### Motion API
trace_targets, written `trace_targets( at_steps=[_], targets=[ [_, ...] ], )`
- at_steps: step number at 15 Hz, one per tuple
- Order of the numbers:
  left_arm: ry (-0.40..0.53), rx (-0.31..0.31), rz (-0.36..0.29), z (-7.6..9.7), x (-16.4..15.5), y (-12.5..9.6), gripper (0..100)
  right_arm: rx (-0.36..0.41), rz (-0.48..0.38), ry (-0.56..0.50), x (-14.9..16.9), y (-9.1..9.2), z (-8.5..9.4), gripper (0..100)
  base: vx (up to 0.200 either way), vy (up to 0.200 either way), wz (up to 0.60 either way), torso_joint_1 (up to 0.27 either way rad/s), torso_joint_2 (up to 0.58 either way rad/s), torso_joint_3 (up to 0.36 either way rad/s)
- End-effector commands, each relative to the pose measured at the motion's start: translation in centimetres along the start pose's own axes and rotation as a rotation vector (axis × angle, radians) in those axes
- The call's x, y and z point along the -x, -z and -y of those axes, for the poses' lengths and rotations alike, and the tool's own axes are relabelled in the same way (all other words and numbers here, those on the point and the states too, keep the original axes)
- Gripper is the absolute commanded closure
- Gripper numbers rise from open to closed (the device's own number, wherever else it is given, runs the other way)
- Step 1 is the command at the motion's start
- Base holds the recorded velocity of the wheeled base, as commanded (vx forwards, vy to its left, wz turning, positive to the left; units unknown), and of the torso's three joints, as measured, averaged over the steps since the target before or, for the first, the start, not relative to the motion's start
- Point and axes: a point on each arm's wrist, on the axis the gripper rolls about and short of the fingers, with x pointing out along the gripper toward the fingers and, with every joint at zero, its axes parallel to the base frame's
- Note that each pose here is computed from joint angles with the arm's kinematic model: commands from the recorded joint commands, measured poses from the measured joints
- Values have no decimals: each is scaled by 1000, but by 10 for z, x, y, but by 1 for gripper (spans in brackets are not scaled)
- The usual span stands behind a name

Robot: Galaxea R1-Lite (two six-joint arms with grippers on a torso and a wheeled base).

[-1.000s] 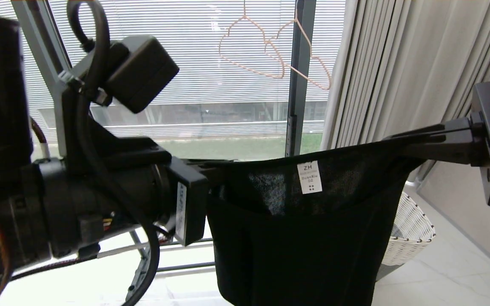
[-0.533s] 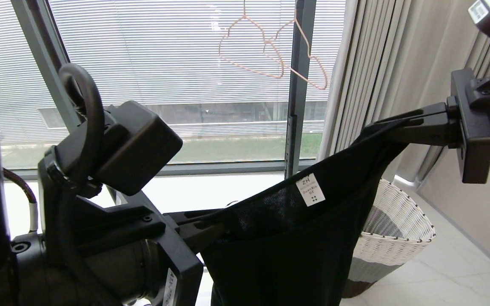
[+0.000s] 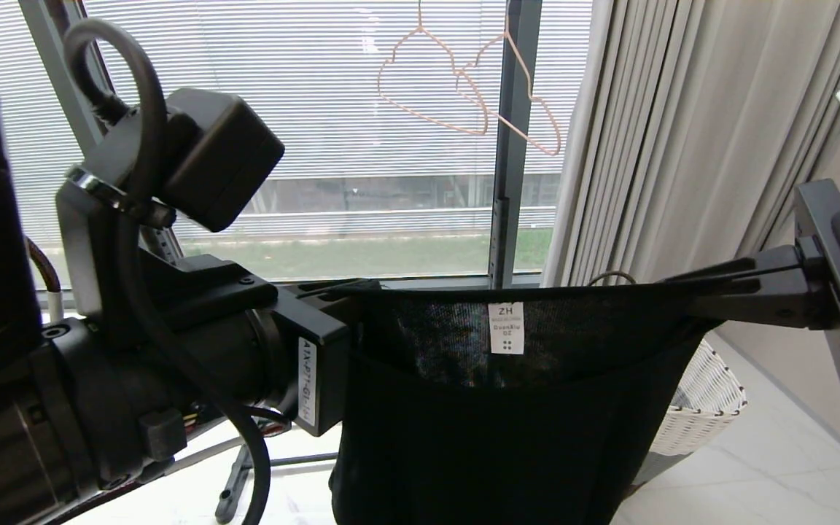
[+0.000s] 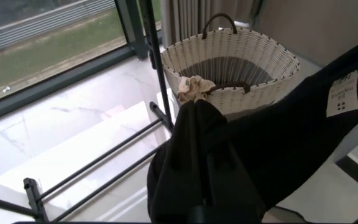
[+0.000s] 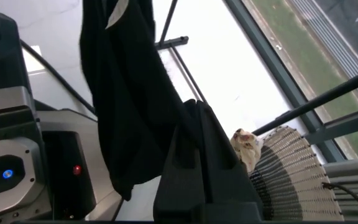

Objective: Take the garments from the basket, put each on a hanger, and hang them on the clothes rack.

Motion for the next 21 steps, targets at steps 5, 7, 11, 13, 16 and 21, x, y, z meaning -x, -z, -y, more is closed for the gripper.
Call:
trace_targets(
  at_steps=[5,7,11,13,16,21],
  targets=[
    [-18,-29,-15,0,-5,2,100,6,-5,-26,10,7,-13,0,0,0,0,0,0,0],
    [-54,-32,-19,-1,-6,3,100,8,-5,-32,17,13,-19,0,0,0,0,0,0,0],
    [-289,-156,-91,-41,5,24,100,-76,-150,232,36,46,-14,0,0,0,0,0,0,0],
    [-396,-133,-131,-69,30,41,100,-260,-167,365,46,57,-4,0,0,0,0,0,0,0],
    [-551,-80,-208,-90,75,88,100,-449,-214,553,59,77,-1,0,0,0,0,0,0,0],
    [-659,-36,-209,-91,103,120,100,-483,-243,757,54,120,-5,0,0,0,0,0,0,0]
  ],
)
